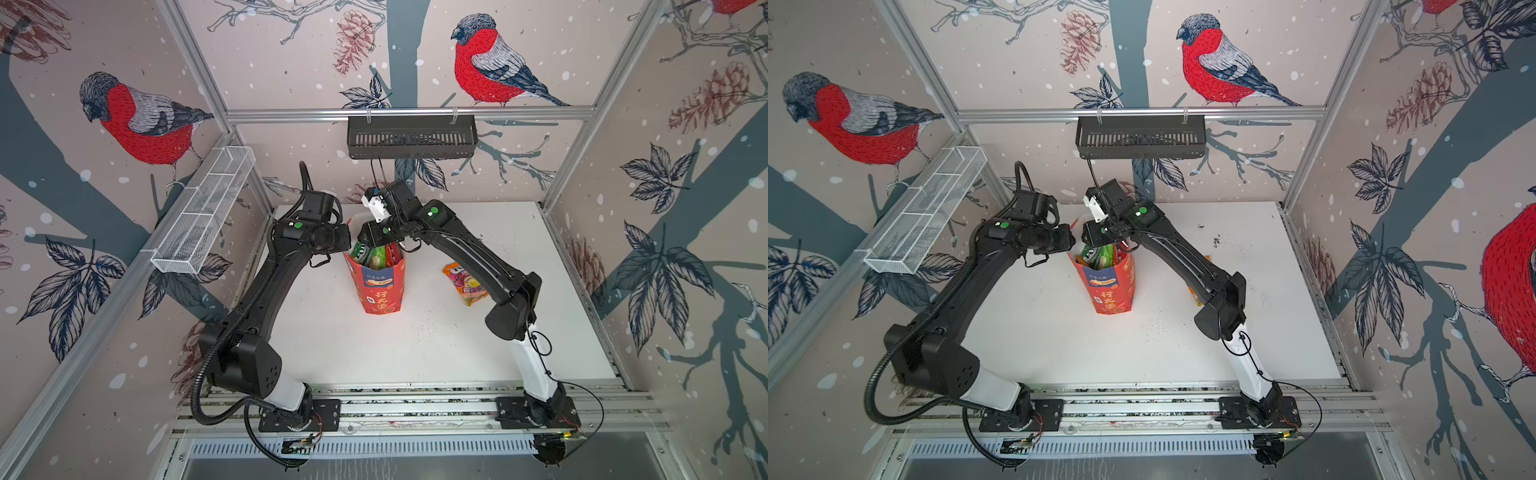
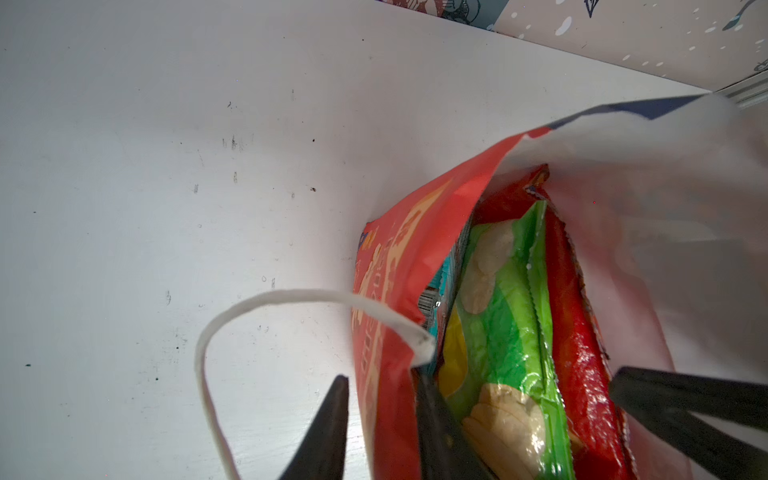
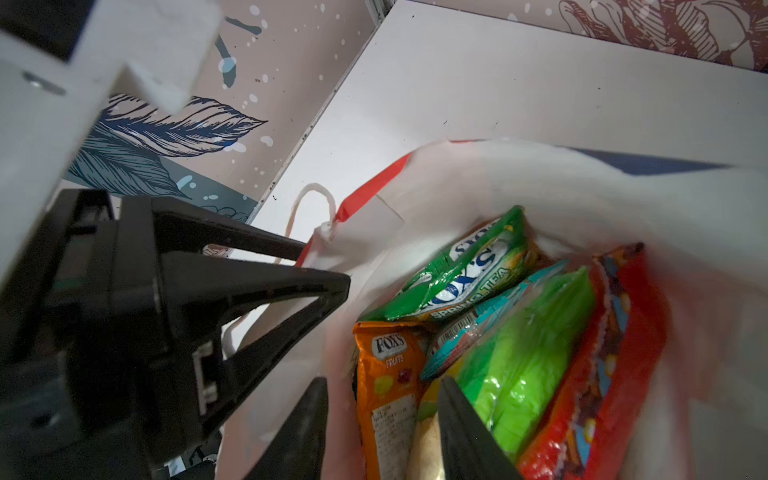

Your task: Take the snacks out of the paper bag

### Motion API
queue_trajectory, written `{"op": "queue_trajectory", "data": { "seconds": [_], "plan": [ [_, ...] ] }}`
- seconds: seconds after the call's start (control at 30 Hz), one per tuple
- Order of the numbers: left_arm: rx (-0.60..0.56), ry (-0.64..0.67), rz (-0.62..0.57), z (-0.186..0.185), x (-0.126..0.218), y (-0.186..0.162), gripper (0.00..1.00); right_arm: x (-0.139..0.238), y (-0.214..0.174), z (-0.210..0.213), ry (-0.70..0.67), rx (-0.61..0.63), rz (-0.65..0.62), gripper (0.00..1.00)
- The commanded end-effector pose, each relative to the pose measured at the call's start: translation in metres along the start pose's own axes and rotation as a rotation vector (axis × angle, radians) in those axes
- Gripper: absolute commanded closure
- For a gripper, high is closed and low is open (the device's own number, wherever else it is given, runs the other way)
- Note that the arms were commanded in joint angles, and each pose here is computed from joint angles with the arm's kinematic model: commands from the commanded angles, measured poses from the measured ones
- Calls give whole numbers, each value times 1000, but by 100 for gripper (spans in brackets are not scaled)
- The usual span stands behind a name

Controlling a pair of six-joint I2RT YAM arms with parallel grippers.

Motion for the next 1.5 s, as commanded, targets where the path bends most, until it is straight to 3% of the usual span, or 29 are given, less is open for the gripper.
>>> {"op": "queue_trajectory", "data": {
  "seconds": [0.0,0.03,0.07,0.27,0.43,0.63,0.77,0.93,1.07,1.23,1.47],
  "plan": [
    [-14,-40,-24,-6,-2,10,89,4,7,-19,-41,-36,-12,54],
    [-17,-42,-25,-7,-3,12,98,7,9,-26,-47,-46,-13,54],
    [-21,-44,-27,-8,-3,14,100,12,11,-33,-51,-53,-14,54],
    [-57,-94,-6,-16,-17,23,100,28,15,-63,-70,-78,-6,54],
    [-83,-160,-43,-33,-23,53,100,23,4,-68,-73,-84,39,54],
    [-199,-230,-82,-76,-22,82,100,28,-2,-82,-113,-104,43,55],
    [-260,-259,-77,-107,-24,81,100,41,2,-100,-200,-134,7,57],
    [-259,-250,-26,-110,-29,73,100,57,12,-109,-303,-126,-61,63],
    [-245,-268,-18,-114,-25,66,100,58,4,-124,-394,-151,-44,67],
    [-251,-294,-37,-121,-19,67,100,49,-11,-116,-340,-183,19,70],
    [-273,-319,-80,-128,-9,67,100,33,-11,-102,-256,-230,3,67]
  ]
}}
Point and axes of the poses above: each gripper's point midway between its finger pads, its own x axis back along the fingers, its own z axis along the line the jaws close on, y = z × x, the point moved 1 cm from there along x, back along the fingers, and after that the axes turned 7 degrees about -x, right-handed, at the moved point
